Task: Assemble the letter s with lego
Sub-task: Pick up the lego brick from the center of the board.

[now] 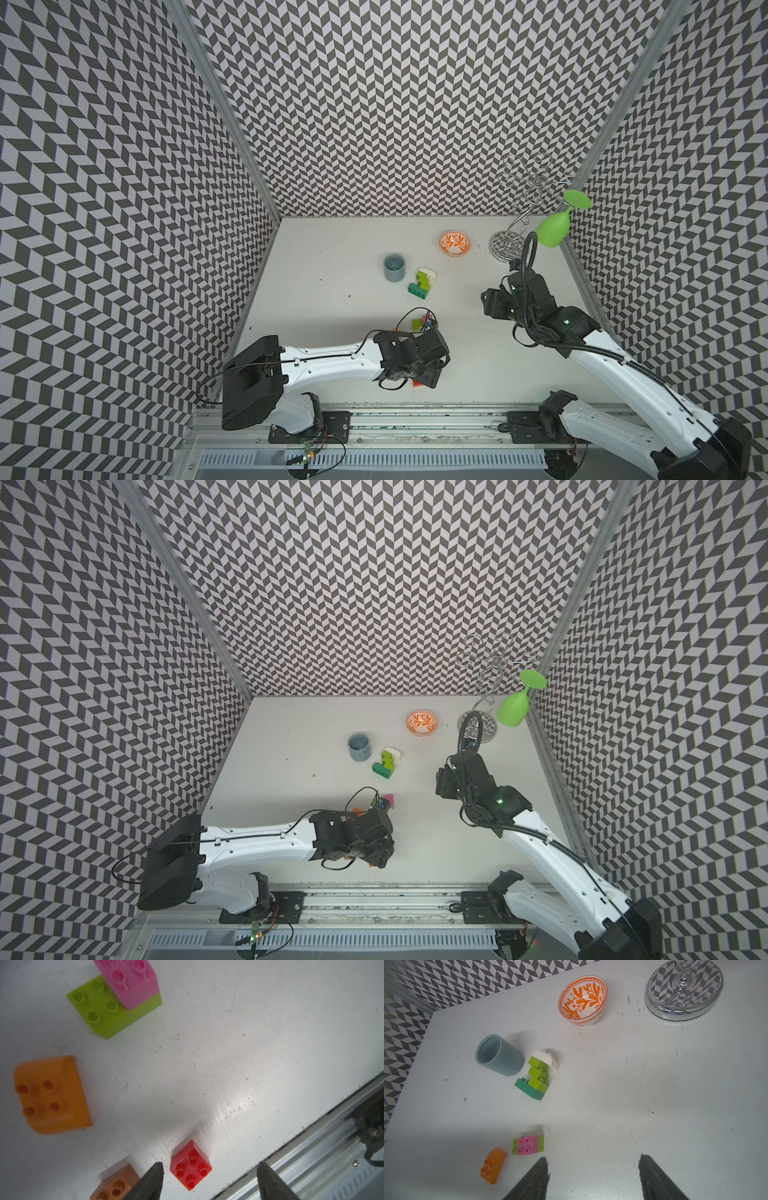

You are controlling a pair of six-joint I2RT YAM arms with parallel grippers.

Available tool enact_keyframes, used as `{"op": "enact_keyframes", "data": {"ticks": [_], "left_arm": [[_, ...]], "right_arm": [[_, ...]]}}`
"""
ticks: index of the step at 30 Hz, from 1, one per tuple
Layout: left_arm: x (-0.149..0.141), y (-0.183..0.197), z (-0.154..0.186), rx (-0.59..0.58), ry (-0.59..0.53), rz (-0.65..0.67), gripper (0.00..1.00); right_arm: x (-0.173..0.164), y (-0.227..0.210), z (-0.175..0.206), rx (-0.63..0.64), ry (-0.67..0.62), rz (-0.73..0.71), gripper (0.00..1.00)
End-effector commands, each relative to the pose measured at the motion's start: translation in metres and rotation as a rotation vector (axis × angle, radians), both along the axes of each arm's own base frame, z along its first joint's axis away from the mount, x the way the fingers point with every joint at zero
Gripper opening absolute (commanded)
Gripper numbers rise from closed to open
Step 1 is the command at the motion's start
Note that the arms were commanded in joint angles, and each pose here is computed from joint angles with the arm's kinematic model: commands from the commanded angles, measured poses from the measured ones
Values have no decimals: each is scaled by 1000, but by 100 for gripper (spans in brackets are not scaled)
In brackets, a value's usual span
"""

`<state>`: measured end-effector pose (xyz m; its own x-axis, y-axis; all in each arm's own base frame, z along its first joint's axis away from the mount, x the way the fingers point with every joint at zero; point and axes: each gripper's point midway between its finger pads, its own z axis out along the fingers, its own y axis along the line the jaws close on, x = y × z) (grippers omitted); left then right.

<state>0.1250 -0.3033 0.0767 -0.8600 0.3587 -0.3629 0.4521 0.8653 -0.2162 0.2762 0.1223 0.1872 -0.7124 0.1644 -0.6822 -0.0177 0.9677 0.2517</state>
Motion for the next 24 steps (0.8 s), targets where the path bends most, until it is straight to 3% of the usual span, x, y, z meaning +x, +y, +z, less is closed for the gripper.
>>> {"op": "enact_keyframes", "data": {"ticks": [1,9,21,24], "left_arm": [[-10,13,-8,33,59,104,70],[-17,15,-17,-5,130,243,64],[-29,10,-56,72,228,277,63],[-30,12,-59,82,235,280,58]], "right_arm": [[7,4,5,20,-34,10,69],[9,8,5,18,-34,36,69],[11,9,2,12,-38,63,69],[11,10,1,19,-39,70,69]]}}
